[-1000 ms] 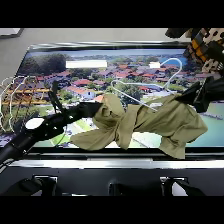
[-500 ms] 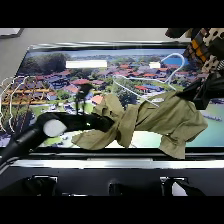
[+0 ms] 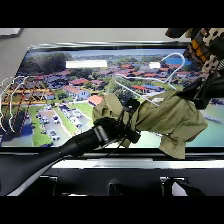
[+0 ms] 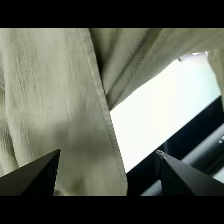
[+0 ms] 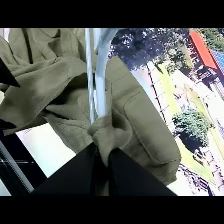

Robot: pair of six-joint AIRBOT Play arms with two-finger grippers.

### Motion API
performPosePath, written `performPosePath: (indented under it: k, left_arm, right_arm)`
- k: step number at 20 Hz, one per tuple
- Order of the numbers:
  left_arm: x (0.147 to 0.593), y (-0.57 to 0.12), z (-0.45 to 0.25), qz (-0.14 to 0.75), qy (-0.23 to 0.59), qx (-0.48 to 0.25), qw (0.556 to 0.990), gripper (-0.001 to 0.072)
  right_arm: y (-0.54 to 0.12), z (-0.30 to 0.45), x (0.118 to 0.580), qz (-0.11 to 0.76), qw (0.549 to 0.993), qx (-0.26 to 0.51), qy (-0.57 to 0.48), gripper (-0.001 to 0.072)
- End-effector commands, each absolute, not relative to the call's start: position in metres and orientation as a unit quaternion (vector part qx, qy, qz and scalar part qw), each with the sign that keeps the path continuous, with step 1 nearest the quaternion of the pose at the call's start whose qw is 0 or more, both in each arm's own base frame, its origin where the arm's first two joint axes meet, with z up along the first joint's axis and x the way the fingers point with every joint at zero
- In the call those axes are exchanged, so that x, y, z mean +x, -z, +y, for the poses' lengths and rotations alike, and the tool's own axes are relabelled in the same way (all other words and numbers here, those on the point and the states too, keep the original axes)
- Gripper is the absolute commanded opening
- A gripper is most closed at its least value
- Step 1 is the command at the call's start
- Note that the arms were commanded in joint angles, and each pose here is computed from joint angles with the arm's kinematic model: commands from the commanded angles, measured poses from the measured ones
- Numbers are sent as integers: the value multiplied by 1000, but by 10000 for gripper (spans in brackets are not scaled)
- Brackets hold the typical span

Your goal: Fold the clothes and pants, and hang the long-sleeved shirts on hangers.

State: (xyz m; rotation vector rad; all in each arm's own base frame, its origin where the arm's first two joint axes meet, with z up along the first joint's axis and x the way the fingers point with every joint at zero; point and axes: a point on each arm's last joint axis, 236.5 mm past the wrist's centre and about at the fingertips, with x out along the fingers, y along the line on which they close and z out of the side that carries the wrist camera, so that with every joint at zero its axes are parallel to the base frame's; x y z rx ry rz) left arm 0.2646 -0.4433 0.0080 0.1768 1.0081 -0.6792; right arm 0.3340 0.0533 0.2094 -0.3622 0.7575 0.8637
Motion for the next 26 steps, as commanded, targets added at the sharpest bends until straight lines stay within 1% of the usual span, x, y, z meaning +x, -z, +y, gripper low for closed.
performPosePath:
  k: [1, 6, 9, 10, 11, 12, 13, 14, 17, 20, 22, 26]
  left_arm:
    - [275, 14, -449, 476, 287, 89, 827, 687]
    - [274, 41, -447, 488, 274, 109, 822, 674]
    - [284, 54, -444, 495, 245, 89, 829, 657]
    - [287, 56, -446, 495, 243, 77, 831, 541]
    - [288, 56, -450, 491, 248, 70, 832, 337]
    - [290, 54, -454, 485, 254, 65, 834, 172]
    - [292, 50, -457, 479, 259, 59, 836, 46]
    - [294, 46, -457, 478, 259, 56, 838, 33]
    - [307, 24, -452, 468, 253, 46, 845, 32]
    - [327, -6, -430, 465, 228, 26, 855, 32]
    - [336, -19, -417, 474, 218, -5, 853, 33]
    - [357, -26, -399, 501, 218, -68, 835, 32]
  right_arm:
    - [-210, 53, 334, 355, 825, -171, -406, 32]
    - [-212, 52, 339, 349, 831, -172, -398, 32]
    - [-212, 52, 339, 351, 832, -167, -396, 32]
    - [-212, 52, 339, 353, 832, -164, -395, 32]
    - [-212, 52, 339, 354, 832, -161, -394, 32]
    - [-212, 52, 339, 354, 832, -161, -394, 32]
    - [-212, 52, 339, 354, 832, -161, -394, 32]
    - [-212, 52, 339, 355, 833, -160, -394, 32]
    - [-212, 52, 339, 358, 834, -153, -391, 32]
    - [-212, 52, 339, 358, 834, -153, -391, 32]
    - [-211, 53, 338, 359, 833, -153, -393, 32]
    - [-211, 54, 335, 367, 832, -141, -392, 32]
